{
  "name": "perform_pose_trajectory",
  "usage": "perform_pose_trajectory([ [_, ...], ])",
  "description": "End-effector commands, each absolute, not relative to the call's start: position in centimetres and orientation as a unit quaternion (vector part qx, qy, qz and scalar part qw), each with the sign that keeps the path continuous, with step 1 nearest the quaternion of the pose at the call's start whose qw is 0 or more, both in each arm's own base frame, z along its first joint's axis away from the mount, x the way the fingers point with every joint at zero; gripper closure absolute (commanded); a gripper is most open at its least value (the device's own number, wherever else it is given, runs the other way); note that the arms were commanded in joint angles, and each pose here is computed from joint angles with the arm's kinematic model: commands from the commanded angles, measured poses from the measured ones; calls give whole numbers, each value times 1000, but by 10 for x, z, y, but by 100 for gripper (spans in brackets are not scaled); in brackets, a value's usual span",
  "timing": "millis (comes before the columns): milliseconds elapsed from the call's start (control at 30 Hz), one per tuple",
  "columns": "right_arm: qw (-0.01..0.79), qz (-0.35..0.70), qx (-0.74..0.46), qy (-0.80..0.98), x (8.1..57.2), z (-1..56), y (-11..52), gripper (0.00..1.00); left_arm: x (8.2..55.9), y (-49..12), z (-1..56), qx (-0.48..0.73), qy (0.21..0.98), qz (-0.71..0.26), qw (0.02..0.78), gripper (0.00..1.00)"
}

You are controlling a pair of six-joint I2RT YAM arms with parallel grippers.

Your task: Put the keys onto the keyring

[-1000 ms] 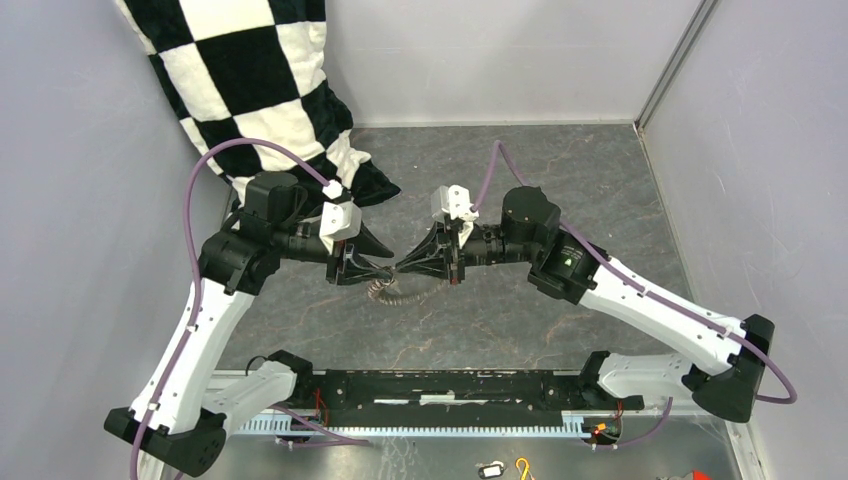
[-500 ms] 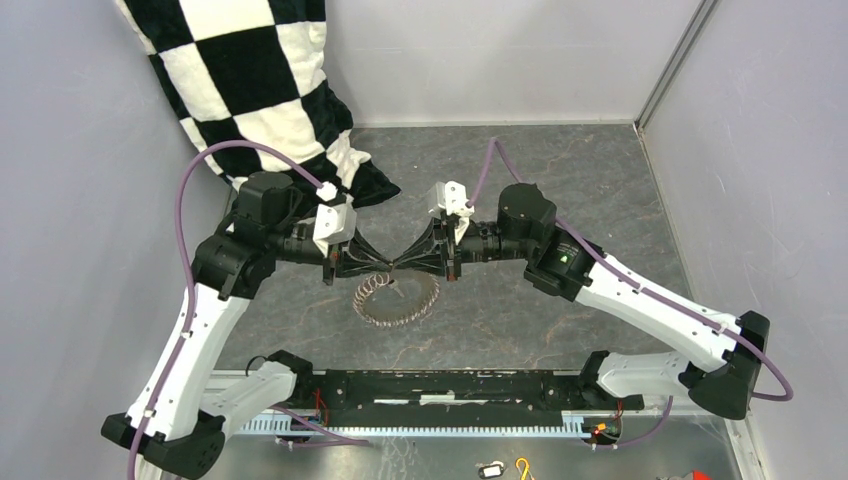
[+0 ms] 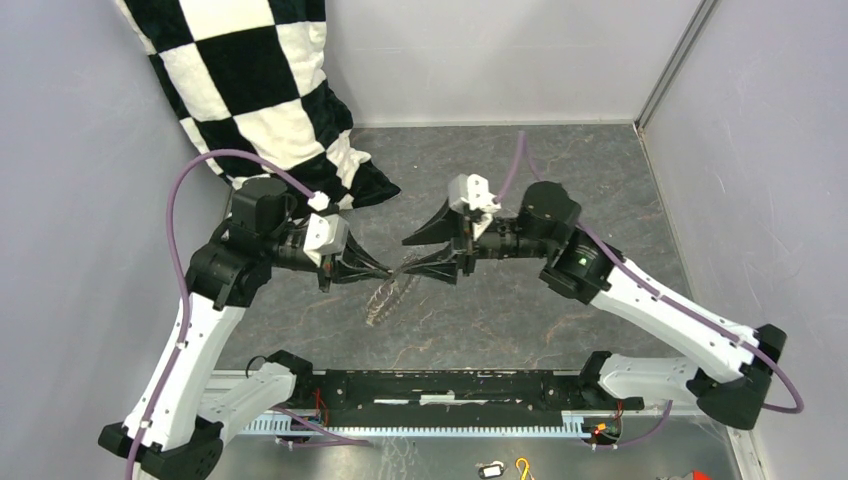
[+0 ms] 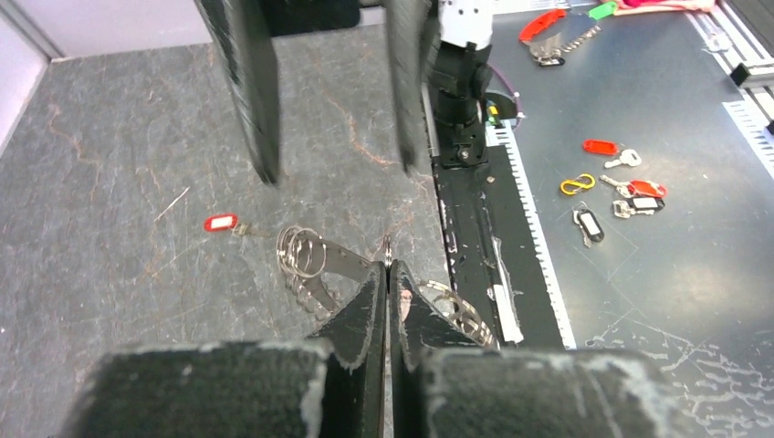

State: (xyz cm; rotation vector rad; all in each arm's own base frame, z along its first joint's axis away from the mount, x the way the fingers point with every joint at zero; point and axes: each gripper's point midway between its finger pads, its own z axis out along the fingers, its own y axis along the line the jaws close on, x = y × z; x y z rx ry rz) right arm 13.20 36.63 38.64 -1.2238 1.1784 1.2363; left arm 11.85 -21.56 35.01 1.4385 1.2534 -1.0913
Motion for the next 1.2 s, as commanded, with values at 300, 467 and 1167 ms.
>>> perform_pose_trajectory([
  [300, 499, 585, -504, 394, 93, 406, 346, 55, 90, -220, 383, 598, 402, -485, 496, 98],
  [467, 504, 586, -494, 398, 96, 400, 354, 57, 98, -223, 386, 585, 410, -486, 504, 98],
  [1167, 564, 487, -440, 501, 143, 387, 364, 99, 111, -218, 358, 578, 454, -439, 517, 72],
])
